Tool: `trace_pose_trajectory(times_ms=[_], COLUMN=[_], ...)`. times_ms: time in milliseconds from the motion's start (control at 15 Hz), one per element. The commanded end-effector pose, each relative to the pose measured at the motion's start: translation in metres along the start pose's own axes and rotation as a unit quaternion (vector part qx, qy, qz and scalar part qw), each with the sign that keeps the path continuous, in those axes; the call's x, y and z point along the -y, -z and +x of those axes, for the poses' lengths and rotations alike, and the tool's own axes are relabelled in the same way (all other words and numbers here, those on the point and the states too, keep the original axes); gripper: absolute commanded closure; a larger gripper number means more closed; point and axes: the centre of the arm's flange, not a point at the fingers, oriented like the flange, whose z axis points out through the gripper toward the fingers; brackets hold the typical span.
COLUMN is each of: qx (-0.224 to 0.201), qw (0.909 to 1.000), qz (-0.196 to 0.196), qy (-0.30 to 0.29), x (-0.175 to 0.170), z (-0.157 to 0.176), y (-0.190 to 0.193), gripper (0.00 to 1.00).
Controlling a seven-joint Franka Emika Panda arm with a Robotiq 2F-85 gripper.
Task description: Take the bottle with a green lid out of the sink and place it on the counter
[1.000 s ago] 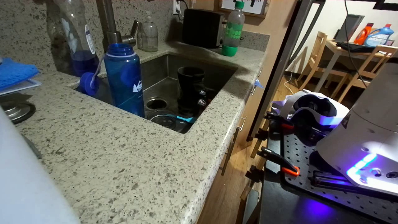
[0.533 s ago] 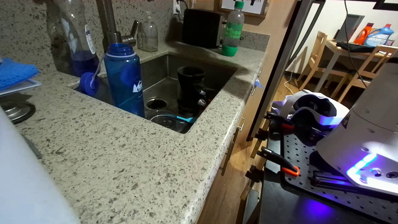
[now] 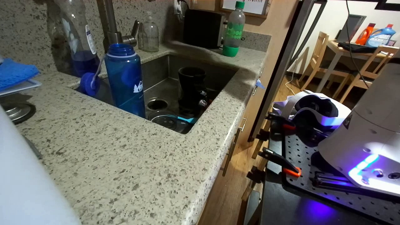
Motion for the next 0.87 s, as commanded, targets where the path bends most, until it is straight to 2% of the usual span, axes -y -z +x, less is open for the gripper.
trace_pose_trajectory(times_ms=[0,267,400,467,600,800], qx=[0.025,0.086,0.103,0.092,0.107,0.108], qw=[0.9979,0.9875,0.9802,0.9864,0.9818,0.9813], qz=[0.018,0.016,0.007,0.010,0.005,0.006], qy=[0.056,0.131,0.169,0.136,0.157,0.160], x=[0.029,0.084,0.108,0.101,0.116,0.117], z=[-0.052,-0.100,-0.124,-0.088,-0.105,-0.109], y=[0.009,-0.021,-0.037,-0.031,-0.043,-0.041], gripper=[0.00,0.00,0.00,0.00,0.00,0.00])
